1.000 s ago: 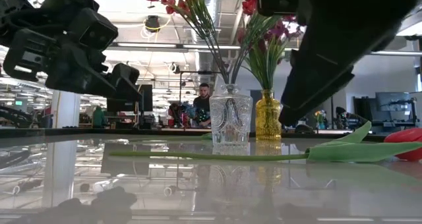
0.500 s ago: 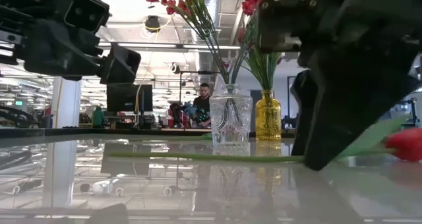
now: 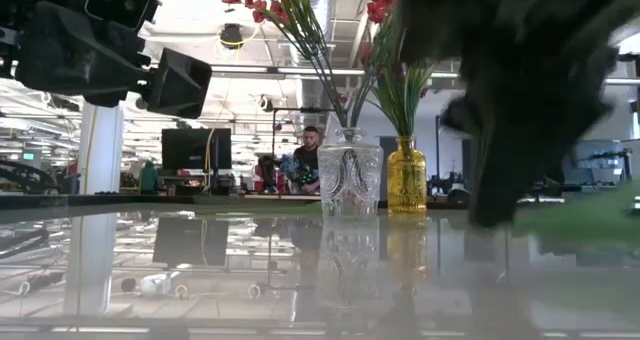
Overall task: Sort flowers into vase by color
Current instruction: Put the bottom pink flower into the transparent vase
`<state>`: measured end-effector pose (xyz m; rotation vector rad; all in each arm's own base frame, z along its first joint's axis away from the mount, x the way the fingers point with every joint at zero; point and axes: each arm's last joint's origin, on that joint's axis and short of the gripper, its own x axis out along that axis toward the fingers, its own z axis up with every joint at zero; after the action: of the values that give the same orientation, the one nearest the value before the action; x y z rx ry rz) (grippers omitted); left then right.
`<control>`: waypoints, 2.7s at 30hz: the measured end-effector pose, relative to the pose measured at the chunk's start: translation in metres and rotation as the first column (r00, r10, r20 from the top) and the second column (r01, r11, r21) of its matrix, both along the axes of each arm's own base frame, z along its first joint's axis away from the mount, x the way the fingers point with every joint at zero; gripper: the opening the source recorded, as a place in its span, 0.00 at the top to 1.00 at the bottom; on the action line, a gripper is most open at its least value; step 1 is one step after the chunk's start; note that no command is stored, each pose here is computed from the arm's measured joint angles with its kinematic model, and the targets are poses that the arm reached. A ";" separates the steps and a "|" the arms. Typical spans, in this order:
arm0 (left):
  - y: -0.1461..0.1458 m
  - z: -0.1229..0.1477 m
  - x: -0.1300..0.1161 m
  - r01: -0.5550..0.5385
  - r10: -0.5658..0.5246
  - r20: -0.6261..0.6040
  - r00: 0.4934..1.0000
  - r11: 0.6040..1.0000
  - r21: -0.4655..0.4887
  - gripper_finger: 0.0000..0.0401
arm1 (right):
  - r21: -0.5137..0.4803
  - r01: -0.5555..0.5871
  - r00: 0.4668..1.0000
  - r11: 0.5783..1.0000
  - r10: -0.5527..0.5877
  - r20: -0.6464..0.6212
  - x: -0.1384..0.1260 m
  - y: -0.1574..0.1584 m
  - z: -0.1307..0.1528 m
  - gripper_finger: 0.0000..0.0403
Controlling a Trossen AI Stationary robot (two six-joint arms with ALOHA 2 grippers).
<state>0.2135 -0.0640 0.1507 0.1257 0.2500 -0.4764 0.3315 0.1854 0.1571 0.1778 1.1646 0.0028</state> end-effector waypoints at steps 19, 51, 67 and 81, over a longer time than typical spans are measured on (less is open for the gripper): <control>0.001 -0.003 0.001 -0.086 0.080 -0.090 0.993 0.995 -0.058 0.44 | -0.865 -0.394 0.884 0.311 0.385 -0.264 -0.011 -0.001 0.087 0.95; -0.028 -0.041 0.075 -0.414 0.044 -0.594 0.803 0.759 -0.503 0.44 | -0.807 -0.537 0.770 0.245 0.533 -0.350 0.067 0.038 -0.019 0.95; -0.035 -0.045 0.089 -0.379 0.018 -0.612 0.791 0.799 -0.467 0.51 | -0.824 -0.527 0.765 0.210 0.541 -0.351 0.068 0.041 -0.016 0.95; -0.036 -0.046 0.088 -0.333 0.000 -0.600 0.800 0.832 -0.444 0.99 | -0.847 -0.484 0.779 0.221 0.550 -0.302 0.070 0.046 -0.014 0.79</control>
<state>0.3011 -0.0997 0.1042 -0.6066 0.7195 -0.3722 0.4013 0.2318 0.1433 -1.2347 0.9570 -0.0264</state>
